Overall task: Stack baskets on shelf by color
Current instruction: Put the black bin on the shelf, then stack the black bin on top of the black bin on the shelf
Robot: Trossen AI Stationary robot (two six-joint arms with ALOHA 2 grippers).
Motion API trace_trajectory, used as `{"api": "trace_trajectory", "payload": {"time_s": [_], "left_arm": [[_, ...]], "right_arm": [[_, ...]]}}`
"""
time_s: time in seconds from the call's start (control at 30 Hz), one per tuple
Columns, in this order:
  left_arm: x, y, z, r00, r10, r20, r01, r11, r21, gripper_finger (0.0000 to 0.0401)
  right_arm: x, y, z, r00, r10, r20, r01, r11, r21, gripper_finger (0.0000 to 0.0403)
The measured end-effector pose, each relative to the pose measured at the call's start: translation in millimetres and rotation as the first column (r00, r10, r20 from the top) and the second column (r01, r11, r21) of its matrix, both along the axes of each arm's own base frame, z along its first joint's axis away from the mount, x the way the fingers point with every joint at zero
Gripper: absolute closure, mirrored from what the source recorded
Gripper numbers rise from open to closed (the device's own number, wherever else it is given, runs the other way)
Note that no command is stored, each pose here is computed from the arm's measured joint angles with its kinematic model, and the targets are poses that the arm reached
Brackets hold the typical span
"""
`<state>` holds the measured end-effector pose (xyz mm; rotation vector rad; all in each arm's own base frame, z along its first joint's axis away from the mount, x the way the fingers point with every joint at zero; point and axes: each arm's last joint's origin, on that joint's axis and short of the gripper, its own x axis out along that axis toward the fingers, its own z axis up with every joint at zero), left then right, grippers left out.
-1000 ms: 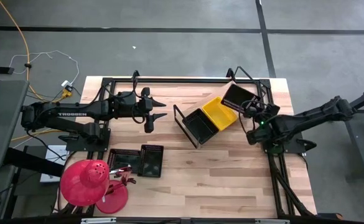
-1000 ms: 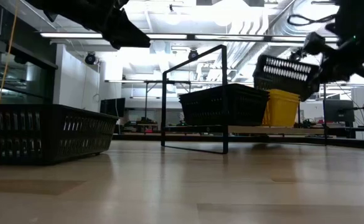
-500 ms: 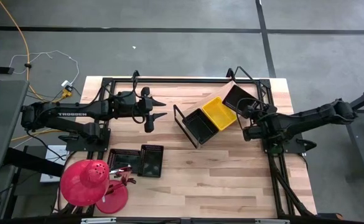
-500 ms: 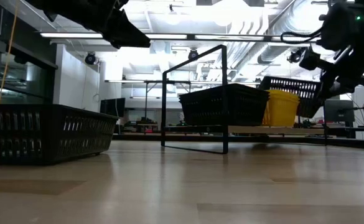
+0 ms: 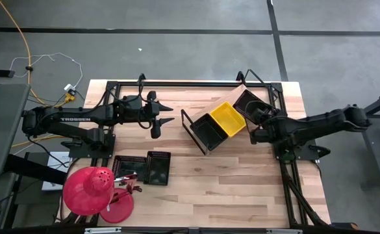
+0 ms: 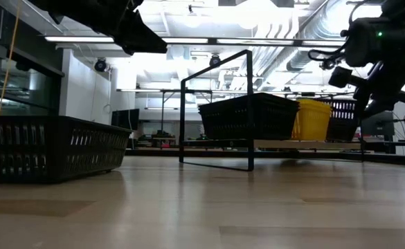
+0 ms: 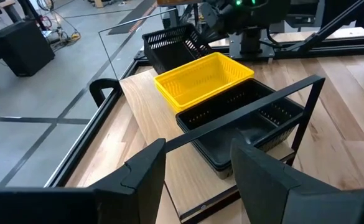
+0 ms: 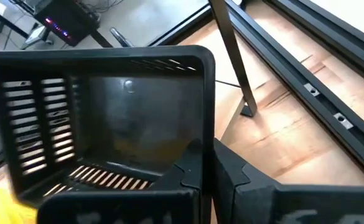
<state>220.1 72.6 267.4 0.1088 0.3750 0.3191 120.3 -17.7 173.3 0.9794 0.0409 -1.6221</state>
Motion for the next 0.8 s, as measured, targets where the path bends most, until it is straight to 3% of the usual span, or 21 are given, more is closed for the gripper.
{"api": "trace_trajectory", "payload": {"time_s": [0.23,0.57,0.8], "left_arm": [[0.0,0.0,0.0,1.000,0.001,0.001,-0.001,1.000,-0.003,0.0233],[0.0,0.0,0.0,1.000,0.000,0.000,0.000,1.000,-0.001,0.0233],[-0.1,-0.1,-0.5,1.000,0.000,-0.005,0.000,1.000,-0.002,0.0233]], "right_arm": [[3.0,-0.7,-1.7,1.000,-0.005,0.002,0.006,1.000,-0.010,0.0391],[6.7,-0.7,-1.5,0.999,-0.006,0.047,0.007,1.000,-0.013,0.0283],[2.5,-1.2,2.0,1.000,0.025,0.007,-0.024,0.999,-0.038,0.0255]]}}
